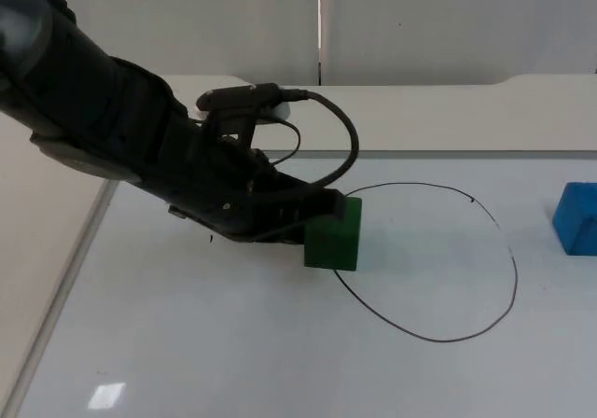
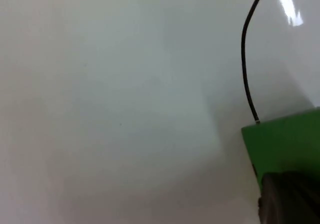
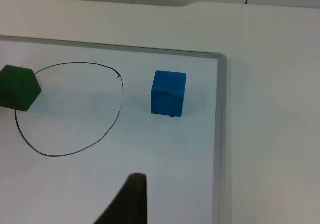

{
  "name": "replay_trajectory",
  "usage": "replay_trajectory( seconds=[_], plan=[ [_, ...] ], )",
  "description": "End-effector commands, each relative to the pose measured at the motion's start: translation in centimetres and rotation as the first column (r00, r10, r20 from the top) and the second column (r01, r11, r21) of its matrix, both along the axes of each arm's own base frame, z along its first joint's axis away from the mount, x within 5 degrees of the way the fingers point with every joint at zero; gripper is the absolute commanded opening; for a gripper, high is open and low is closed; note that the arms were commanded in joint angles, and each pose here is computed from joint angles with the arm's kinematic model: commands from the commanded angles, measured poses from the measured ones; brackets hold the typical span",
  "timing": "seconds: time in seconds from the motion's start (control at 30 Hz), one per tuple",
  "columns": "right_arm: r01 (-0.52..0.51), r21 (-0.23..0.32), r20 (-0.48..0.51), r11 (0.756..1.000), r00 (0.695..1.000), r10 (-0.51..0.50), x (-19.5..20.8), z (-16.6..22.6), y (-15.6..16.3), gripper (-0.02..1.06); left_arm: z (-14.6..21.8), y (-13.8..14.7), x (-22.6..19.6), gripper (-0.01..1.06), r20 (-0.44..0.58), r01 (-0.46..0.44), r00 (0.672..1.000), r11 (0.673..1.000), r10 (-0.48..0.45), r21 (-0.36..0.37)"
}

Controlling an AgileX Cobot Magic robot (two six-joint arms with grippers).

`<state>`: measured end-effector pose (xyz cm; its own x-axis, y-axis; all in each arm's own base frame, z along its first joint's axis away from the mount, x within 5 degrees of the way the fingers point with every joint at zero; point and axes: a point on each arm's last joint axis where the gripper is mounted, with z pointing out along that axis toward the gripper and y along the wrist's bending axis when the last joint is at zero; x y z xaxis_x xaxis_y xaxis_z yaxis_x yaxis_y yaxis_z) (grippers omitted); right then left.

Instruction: Push the two cubes into the marked area.

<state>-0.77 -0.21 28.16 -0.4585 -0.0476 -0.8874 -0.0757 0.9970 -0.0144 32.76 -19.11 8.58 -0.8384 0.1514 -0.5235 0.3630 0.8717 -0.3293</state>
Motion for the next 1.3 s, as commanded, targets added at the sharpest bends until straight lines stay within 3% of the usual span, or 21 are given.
replay_trajectory(
  seconds=[0.0,1.27],
  plan=[
    [0.001,-0.016,0.005,1.000,1.000,-0.001,0.1,-0.2,0.0,1.05,0.1,-0.2,0.1,0.00,0.001,-0.014,1.000,1.000,0.014,-0.004],
    [0.001,-0.016,0.005,1.000,1.000,-0.001,0.1,-0.2,0.0,1.05,0.9,-4.2,-1.1,0.00,0.024,0.086,0.996,0.995,-0.085,-0.044]
  ],
)
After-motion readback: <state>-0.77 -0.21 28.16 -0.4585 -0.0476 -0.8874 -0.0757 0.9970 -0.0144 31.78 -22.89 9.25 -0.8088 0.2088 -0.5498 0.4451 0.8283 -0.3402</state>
